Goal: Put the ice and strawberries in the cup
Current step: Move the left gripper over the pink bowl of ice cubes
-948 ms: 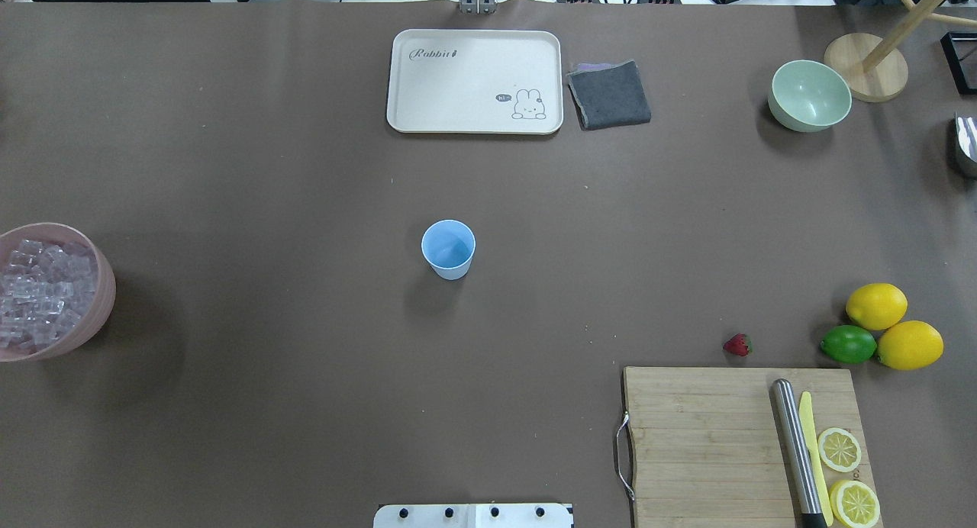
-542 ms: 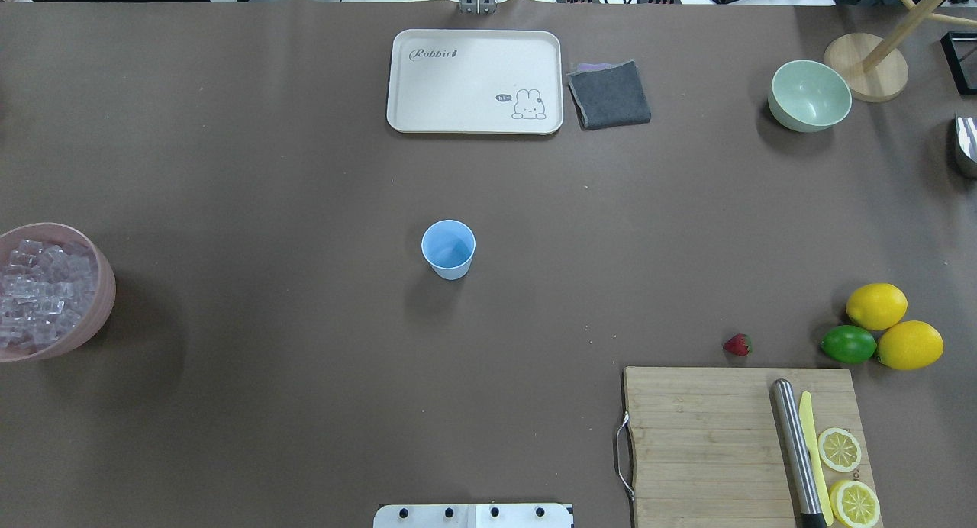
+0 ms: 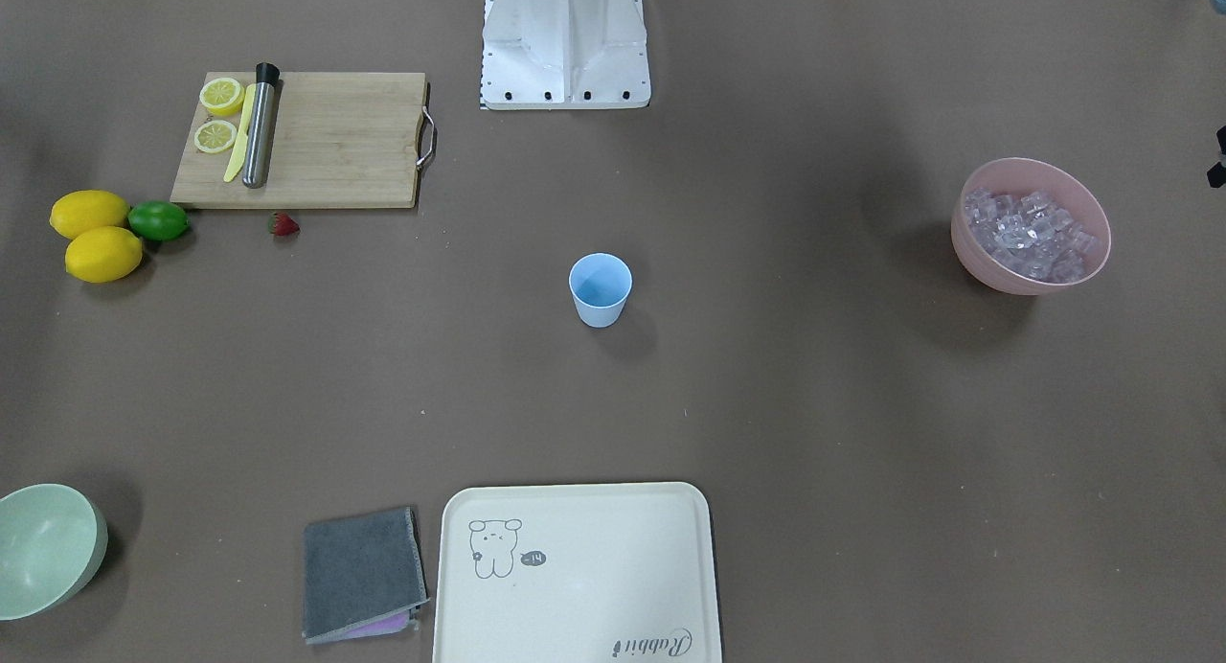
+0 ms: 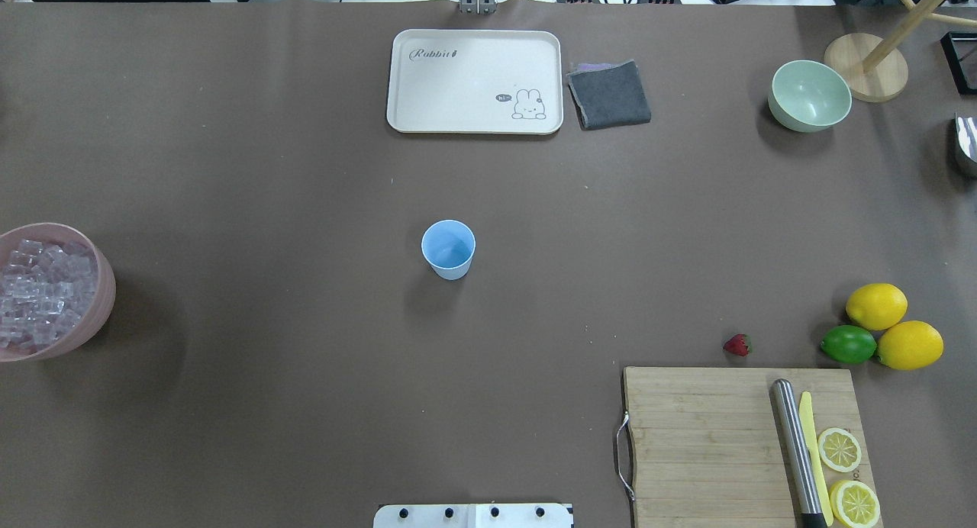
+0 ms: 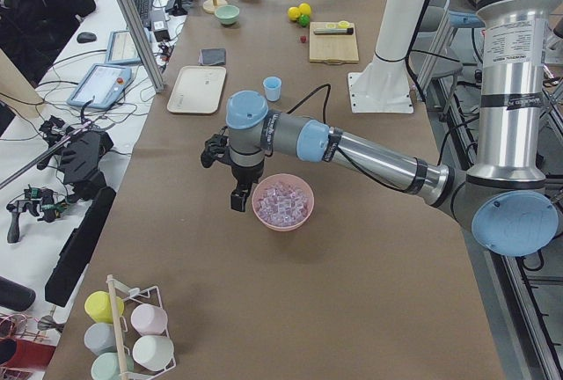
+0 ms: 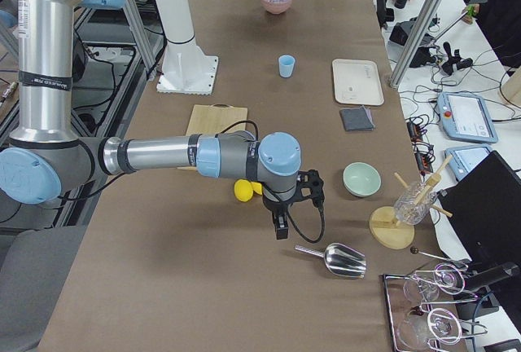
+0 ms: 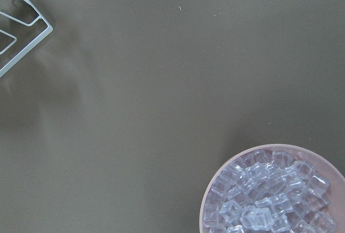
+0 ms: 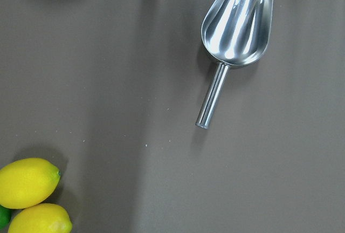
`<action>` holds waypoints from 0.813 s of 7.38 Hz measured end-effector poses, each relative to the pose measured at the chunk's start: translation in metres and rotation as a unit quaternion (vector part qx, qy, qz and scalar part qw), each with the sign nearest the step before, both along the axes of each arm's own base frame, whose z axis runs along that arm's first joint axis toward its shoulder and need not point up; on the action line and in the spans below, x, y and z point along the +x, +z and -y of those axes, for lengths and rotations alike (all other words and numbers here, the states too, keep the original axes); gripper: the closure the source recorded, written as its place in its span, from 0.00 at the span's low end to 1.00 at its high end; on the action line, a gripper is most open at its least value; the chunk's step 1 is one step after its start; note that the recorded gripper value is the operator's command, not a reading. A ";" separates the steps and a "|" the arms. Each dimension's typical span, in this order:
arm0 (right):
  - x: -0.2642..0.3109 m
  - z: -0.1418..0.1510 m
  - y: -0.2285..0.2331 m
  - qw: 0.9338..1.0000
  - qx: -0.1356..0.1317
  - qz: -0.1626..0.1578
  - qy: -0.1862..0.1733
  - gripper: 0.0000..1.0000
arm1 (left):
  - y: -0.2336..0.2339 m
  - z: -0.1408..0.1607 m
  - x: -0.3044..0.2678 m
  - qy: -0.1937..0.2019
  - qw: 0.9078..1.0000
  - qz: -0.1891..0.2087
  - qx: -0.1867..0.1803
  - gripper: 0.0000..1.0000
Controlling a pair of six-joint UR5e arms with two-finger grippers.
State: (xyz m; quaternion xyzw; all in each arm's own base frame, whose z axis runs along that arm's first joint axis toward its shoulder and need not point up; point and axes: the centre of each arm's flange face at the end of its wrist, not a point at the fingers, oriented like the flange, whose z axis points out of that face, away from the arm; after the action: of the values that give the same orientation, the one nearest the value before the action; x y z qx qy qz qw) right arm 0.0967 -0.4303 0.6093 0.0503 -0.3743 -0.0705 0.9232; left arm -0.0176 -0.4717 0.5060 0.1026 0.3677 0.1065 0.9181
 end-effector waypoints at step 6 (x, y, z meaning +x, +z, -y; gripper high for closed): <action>-0.002 -0.016 0.003 1.000 -0.002 0.003 -0.001 0.00 | 0.004 -0.018 0.000 -0.019 1.000 -0.012 0.008 0.03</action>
State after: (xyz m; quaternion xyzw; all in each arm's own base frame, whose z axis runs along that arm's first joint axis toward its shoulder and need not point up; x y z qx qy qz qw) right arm 0.0950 -0.4140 0.6124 0.0479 -0.3775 -0.0707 0.9221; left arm -0.0179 -0.4539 0.5104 0.1177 0.3762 0.0909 0.9145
